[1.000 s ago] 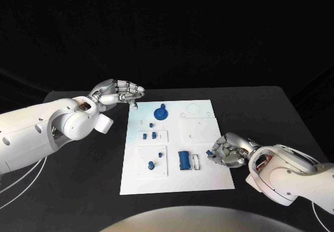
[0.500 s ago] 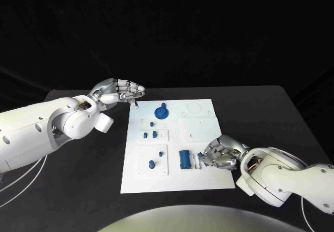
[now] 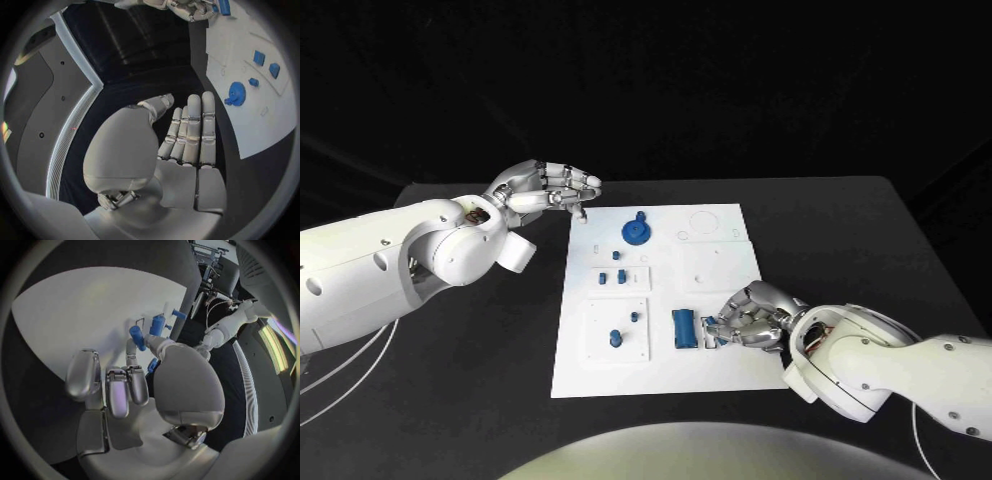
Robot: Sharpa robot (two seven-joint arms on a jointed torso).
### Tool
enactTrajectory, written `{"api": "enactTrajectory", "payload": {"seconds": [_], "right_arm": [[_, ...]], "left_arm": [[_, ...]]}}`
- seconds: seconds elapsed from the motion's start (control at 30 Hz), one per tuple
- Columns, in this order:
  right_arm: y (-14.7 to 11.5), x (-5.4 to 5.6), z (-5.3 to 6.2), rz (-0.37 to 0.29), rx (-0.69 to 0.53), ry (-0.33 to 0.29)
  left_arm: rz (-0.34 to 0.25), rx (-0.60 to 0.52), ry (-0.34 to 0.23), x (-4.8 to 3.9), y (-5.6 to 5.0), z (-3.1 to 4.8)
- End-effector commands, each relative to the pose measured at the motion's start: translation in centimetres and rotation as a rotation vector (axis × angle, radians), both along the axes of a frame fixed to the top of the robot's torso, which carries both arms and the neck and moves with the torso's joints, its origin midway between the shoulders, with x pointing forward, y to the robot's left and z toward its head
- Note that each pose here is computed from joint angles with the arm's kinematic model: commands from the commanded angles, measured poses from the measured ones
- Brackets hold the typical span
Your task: Assemble the parts on the task board
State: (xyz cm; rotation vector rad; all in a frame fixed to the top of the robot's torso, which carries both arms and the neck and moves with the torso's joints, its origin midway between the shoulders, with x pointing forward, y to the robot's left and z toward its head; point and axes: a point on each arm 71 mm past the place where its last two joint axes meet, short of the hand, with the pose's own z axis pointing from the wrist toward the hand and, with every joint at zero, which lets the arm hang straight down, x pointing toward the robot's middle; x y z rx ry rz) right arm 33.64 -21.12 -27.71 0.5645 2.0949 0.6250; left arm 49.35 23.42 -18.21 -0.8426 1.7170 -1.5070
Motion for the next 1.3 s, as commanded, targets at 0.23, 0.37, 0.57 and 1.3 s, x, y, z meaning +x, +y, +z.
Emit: {"api": "enactTrajectory", "payload": {"seconds": [0.23,0.37,0.57,1.3], "right_arm": [[0.41,0.17,-0.46,0.031,-0.027,0.017],[0.57,0.15,-0.65,0.043,-0.036,0.028],[0.68,0.1,-0.77,0.052,-0.043,0.035],[0.97,-0.04,-0.59,0.082,-0.036,0.018]], "left_arm": [[-0.015,-0.01,0.002,-0.1,-0.21,0.11],[-0.015,-0.01,0.002,-0.1,-0.19,0.1],[-0.015,-0.009,0.004,-0.1,-0.16,0.09],[-0.011,-0.004,0.006,0.02,-0.06,0.02]]}}
